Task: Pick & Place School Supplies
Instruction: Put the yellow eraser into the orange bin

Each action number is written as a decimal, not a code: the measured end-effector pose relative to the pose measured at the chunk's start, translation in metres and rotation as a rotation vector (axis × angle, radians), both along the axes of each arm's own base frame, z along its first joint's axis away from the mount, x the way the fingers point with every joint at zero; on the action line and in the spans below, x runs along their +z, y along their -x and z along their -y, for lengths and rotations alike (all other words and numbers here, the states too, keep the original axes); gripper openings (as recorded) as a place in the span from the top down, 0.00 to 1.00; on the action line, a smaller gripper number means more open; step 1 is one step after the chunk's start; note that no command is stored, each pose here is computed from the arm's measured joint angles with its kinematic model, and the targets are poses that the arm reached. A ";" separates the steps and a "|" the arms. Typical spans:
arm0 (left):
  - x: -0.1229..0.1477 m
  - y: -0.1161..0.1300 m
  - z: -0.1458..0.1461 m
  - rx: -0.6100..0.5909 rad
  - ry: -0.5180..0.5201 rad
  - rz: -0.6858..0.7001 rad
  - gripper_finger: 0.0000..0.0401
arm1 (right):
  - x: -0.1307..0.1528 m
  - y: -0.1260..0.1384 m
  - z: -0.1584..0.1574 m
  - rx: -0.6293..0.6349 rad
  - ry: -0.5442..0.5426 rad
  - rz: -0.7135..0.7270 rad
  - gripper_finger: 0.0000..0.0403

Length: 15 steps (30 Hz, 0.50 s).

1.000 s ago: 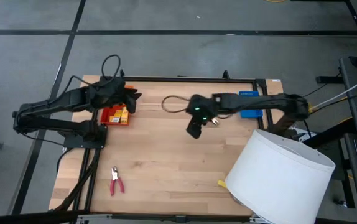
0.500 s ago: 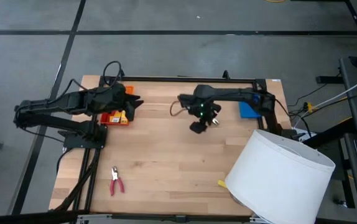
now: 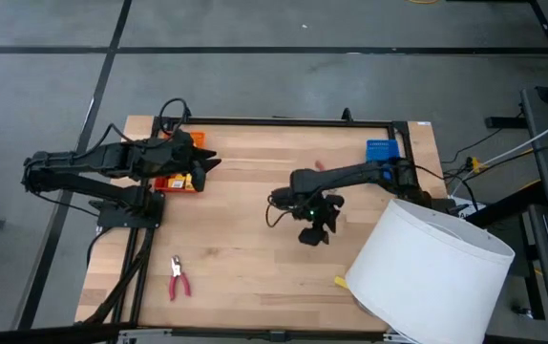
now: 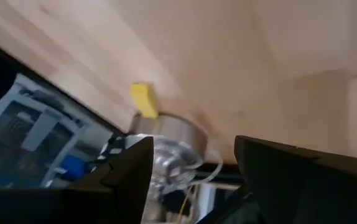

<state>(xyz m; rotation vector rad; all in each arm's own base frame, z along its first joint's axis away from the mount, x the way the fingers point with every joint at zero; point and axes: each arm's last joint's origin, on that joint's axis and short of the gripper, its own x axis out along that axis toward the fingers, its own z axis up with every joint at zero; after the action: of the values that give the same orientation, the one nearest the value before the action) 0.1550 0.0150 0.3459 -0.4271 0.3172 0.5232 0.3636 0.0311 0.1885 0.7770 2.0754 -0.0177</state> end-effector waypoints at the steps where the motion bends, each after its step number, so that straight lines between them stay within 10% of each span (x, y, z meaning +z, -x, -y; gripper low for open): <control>1: 0.000 0.000 0.000 -0.001 0.000 0.003 0.64 | -0.003 -0.001 -0.003 0.000 -0.005 -0.008 0.43; 15: 0.006 -0.003 0.004 -0.039 -0.002 0.062 0.64 | -0.026 0.000 -0.054 0.072 -0.200 -0.064 0.43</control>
<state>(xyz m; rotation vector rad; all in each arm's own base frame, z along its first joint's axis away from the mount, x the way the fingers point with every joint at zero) 0.1577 0.0113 0.3515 -0.4332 0.2653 0.4709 0.3634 0.0847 0.1620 0.8299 2.1878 0.2105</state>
